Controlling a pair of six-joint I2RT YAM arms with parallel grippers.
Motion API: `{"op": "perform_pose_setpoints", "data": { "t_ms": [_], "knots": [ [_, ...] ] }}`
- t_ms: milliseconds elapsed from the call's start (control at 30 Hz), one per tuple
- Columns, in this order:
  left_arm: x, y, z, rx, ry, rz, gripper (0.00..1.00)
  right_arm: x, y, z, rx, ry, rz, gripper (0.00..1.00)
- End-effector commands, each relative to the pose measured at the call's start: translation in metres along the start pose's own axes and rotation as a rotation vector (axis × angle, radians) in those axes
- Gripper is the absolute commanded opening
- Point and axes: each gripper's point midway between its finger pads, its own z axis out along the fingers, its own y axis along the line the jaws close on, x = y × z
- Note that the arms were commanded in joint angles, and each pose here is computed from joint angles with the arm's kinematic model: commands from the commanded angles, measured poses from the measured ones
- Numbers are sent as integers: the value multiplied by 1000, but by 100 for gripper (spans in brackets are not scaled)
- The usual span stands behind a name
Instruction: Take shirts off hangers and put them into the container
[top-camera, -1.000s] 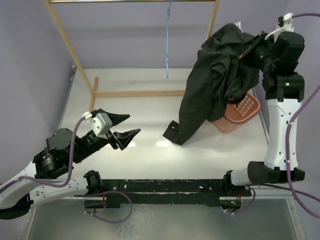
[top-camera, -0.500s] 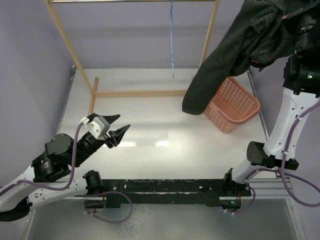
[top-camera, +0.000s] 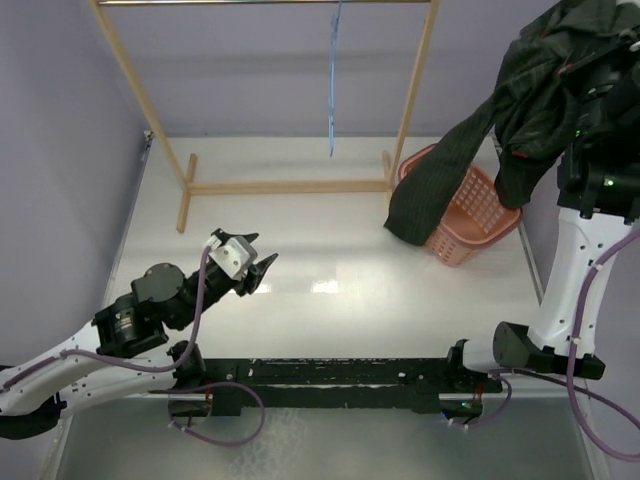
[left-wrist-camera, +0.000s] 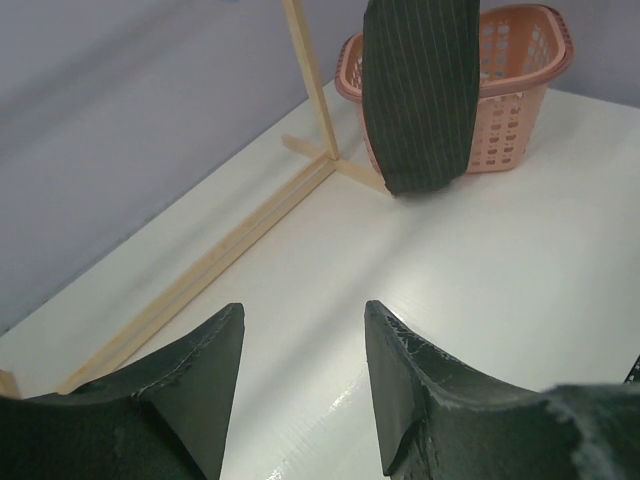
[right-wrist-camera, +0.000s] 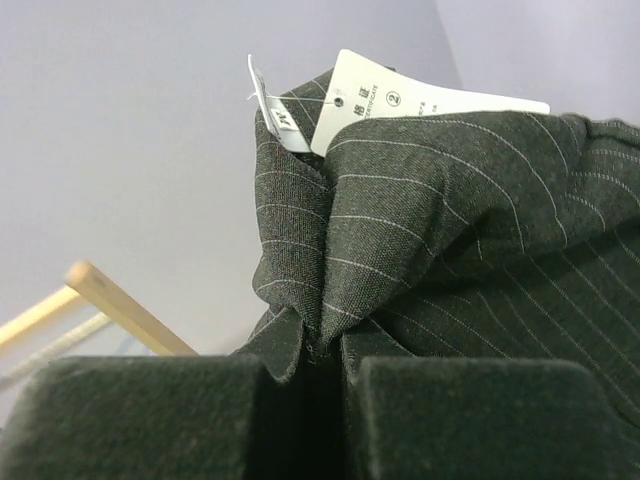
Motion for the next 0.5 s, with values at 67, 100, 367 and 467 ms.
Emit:
{"op": "perform_pose_setpoints", "data": {
  "t_ms": [67, 100, 367, 467],
  "knots": [
    [-1, -5, 7, 11, -18, 6, 56, 72, -8, 7, -41, 154, 15, 0],
    [2, -6, 8, 11, -15, 7, 56, 86, -10, 7, -46, 198, 24, 0],
    [13, -14, 9, 42, 4, 5, 57, 255, -41, 12, 1, 601, -23, 0],
    [16, -15, 7, 48, 13, 8, 56, 311, -58, -2, 43, 725, -81, 0]
  ]
}}
